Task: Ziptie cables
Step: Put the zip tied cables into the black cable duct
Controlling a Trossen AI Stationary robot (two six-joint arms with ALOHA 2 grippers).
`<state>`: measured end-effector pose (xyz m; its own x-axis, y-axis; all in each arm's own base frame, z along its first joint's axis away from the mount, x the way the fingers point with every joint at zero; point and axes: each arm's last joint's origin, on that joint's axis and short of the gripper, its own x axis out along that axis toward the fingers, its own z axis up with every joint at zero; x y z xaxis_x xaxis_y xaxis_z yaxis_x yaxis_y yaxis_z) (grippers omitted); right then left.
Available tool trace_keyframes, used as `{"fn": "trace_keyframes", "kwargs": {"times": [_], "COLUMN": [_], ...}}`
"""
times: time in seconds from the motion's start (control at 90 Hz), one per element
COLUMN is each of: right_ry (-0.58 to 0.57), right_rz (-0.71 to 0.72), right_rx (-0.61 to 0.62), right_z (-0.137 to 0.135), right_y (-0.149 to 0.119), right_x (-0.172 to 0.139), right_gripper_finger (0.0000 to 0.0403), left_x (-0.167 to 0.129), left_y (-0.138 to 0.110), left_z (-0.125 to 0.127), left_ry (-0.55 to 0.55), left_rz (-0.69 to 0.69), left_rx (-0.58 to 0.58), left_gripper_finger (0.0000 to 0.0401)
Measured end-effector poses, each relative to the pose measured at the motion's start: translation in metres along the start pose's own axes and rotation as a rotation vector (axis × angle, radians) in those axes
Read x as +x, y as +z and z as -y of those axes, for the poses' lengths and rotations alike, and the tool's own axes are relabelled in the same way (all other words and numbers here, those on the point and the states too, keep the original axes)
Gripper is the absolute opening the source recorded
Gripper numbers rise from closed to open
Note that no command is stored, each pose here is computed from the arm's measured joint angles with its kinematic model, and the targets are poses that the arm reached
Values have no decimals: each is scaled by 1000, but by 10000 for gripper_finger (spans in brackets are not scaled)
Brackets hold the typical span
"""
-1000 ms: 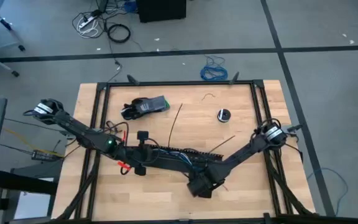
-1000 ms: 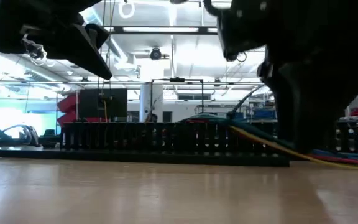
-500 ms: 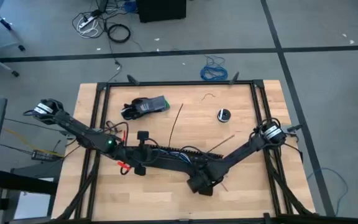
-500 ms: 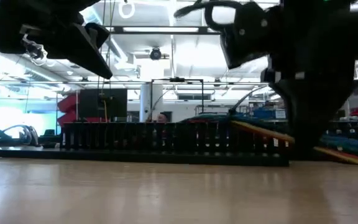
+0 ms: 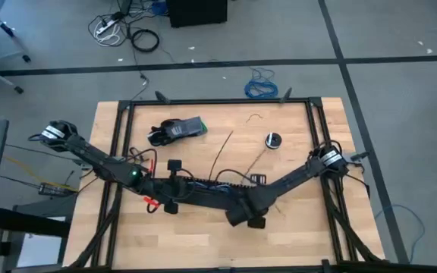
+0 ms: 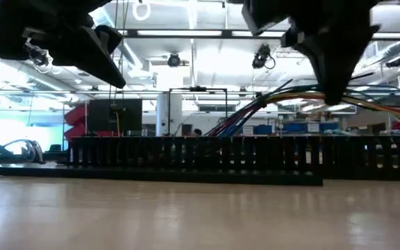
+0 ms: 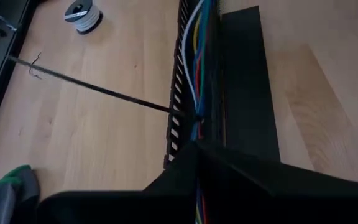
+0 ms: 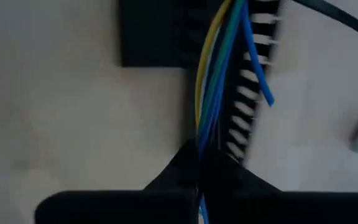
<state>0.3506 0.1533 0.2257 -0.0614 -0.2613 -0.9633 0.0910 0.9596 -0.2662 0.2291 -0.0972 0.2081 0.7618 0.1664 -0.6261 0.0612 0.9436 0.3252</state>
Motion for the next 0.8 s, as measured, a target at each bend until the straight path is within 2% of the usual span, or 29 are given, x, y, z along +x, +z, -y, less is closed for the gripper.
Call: {"fn": "trace_keyframes", "kwargs": {"times": [0.333, 0.6, 0.8], "right_ry": [35, 60, 72], "right_rz": [-68, -126, -127], "right_rx": [-67, -76, -76], "right_z": [17, 17, 16], "right_y": [8, 3, 3], "right_x": [27, 48, 49], "right_gripper_finger": [0, 0, 13], "left_x": [0, 0, 0], "left_y": [0, 0, 0], "left_z": [0, 0, 0], "left_ry": [0, -1, -1], "left_rz": [-2, -2, -1], "left_rx": [1, 1, 0], "left_gripper_finger": [0, 0, 0]}}
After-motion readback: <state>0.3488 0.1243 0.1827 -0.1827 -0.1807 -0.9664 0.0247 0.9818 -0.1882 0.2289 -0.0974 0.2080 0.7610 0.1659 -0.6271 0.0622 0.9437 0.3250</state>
